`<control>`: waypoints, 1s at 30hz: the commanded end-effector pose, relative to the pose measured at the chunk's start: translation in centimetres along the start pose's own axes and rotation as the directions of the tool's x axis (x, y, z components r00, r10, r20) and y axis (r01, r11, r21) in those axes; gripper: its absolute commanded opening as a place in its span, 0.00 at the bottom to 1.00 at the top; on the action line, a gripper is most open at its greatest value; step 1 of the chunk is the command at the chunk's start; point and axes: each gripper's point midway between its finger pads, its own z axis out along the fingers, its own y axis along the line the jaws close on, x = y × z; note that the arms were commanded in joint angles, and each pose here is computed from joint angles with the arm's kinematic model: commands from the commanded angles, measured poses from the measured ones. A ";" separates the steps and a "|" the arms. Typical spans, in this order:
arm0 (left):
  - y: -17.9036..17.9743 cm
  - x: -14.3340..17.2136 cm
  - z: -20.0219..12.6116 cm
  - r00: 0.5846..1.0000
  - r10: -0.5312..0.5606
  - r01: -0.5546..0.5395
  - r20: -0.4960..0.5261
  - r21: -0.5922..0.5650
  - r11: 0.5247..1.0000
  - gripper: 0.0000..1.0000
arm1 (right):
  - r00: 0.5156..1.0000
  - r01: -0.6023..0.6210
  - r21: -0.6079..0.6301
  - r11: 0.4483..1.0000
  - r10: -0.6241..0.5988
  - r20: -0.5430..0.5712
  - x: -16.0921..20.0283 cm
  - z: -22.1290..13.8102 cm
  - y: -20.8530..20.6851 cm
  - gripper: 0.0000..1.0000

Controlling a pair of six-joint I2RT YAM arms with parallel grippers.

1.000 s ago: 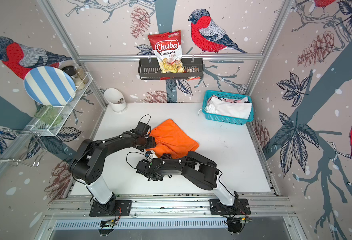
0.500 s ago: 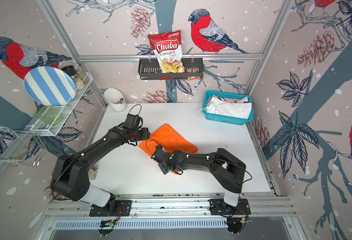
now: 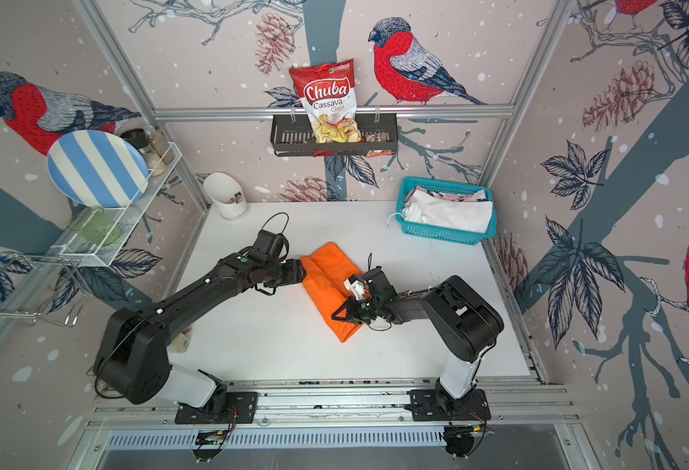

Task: Roll up the shorts
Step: Roll the shorts at the center of the board.

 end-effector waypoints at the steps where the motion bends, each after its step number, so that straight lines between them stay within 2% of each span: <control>1: -0.7 -0.3 1.9 1.000 -0.018 0.018 0.001 0.026 1.000 0.67 | 1.000 -0.010 0.024 1.000 0.010 -0.005 0.1 0.0 -1.1 0.19; 4: 0.2 -0.5 4.4 1.000 -0.004 0.003 -0.013 -0.028 1.000 0.64 | 1.000 0.003 0.112 0.994 -0.004 0.013 0.0 -0.5 -2.2 0.32; 7: 1.7 -0.4 6.7 0.999 0.007 -0.012 -0.054 -0.094 0.995 0.63 | 0.998 0.041 0.239 0.970 -0.053 0.045 -0.4 -1.7 -2.8 0.54; 9: 2.3 -0.2 8.0 0.997 0.001 -0.009 -0.074 -0.101 0.995 0.63 | 0.993 0.054 0.342 0.938 -0.086 0.079 -0.7 -3.0 -3.4 0.64; 12: 3.1 0.4 9.4 0.995 -0.004 -0.006 -0.104 -0.102 0.995 0.63 | 0.978 0.079 0.504 0.860 -0.164 0.126 -1.4 -5.8 -3.4 0.75; 14: 3.4 0.8 9.9 0.993 -0.001 -0.011 -0.117 -0.104 0.995 0.63 | 0.959 0.108 0.615 0.781 -0.244 0.142 -1.9 -7.7 -2.6 0.85; 15: 3.4 0.9 10.0 0.993 -0.003 -0.009 -0.122 -0.101 0.995 0.63 | 0.947 0.122 0.666 0.736 -0.287 0.144 -2.2 -8.5 -1.9 0.90; 17: 3.5 1.3 10.4 0.991 -0.002 -0.011 -0.135 -0.097 0.995 0.63 | 0.910 0.165 0.777 0.608 -0.398 0.119 -2.7 -10.1 0.0 1.00; 19: 3.5 1.4 10.6 0.990 0.001 -0.014 -0.143 -0.092 0.996 0.63 | 0.864 0.212 0.855 0.474 -0.500 0.062 -2.9 -10.7 2.2 1.00; 22: 3.4 1.5 10.7 0.989 0.005 -0.018 -0.148 -0.087 0.996 0.63 | 0.799 0.304 0.907 0.292 -0.597 -0.076 -2.8 -9.4 4.7 1.00; 28: 3.4 1.5 10.5 0.989 0.005 -0.017 -0.147 -0.084 0.996 0.63 | 0.710 0.430 0.900 -0.074 -0.589 -0.387 -1.9 -4.8 4.2 1.00; 30: 3.5 1.5 10.4 0.989 0.004 -0.016 -0.147 -0.082 0.997 0.63 | 0.689 0.448 0.880 -0.157 -0.568 -0.451 -1.7 -3.5 3.5 1.00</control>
